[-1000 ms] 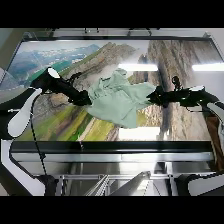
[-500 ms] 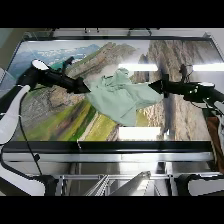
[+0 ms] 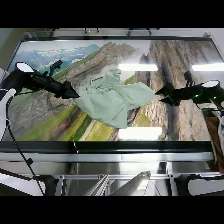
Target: Fold the shirts.
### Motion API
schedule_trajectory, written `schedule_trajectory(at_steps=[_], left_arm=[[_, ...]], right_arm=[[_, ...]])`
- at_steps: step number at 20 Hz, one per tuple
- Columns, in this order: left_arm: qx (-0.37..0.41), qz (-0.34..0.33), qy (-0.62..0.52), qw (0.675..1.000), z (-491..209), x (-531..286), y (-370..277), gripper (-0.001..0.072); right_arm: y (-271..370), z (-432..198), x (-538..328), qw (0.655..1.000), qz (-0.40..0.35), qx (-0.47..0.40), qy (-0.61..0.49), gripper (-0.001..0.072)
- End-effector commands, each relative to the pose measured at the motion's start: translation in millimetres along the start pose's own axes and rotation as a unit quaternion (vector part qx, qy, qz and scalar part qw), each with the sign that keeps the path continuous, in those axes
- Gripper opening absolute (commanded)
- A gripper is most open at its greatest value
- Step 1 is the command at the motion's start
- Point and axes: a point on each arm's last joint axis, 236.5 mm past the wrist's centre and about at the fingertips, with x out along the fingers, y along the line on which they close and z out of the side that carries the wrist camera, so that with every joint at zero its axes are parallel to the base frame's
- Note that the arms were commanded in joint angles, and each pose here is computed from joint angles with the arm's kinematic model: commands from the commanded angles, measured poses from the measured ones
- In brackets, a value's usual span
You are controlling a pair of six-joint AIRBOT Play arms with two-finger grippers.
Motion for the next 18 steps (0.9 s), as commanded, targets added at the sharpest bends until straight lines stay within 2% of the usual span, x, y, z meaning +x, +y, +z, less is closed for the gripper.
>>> schedule_trajectory(at_steps=[1, 4, 7, 8, 9, 10, 12, 14, 16, 18], left_arm=[[-0.008, 0.008, -0.005, 1.0, -6, -4, 19, 0.0011], [-0.008, 0.007, -0.015, 1.0, -4, -11, 25, 0.0011], [0.0, 0.008, -0.019, 1.0, -3, -13, 28, 0.0011], [0.001, 0.008, -0.019, 1.0, -3, -14, 29, 0.0011], [0.001, 0.008, -0.019, 1.0, -3, -14, 28, 0.0011], [0.002, 0.007, -0.019, 1.0, -3, -14, 28, 0.0011], [0.007, -0.01, -0.021, 1.0, 0, -24, 18, 0.0011], [0.034, -0.107, -0.061, 0.992, 17, -60, -34, 0.001], [0.096, -0.231, -0.142, 0.958, 37, -130, -114, 0.001], [0.211, -0.317, -0.22, 0.898, 28, -214, -194, 0.001]], right_arm=[[-15, -7, 32, 0.999, -0.021, 0.033, 0.014, 0.0495], [-2, -11, 68, 0.998, -0.005, 0.055, 0.005, 0.0495], [30, -1, 87, 0.998, 0.035, 0.054, -0.024, 0.0442], [41, 1, 89, 0.997, 0.048, 0.049, -0.027, 0.0323], [54, 2, 89, 0.997, 0.067, 0.041, -0.028, 0.0116], [72, 2, 86, 0.995, 0.097, 0.029, -0.026, 0.0014], [119, -2, 65, 0.984, 0.176, -0.013, -0.013, 0.0012], [168, -4, 19, 0.968, 0.241, -0.061, -0.018, 0.0012], [228, -9, -55, 0.938, 0.312, -0.143, -0.053, 0.0012], [303, -36, -163, 0.865, 0.406, -0.267, -0.127, 0.0013]])
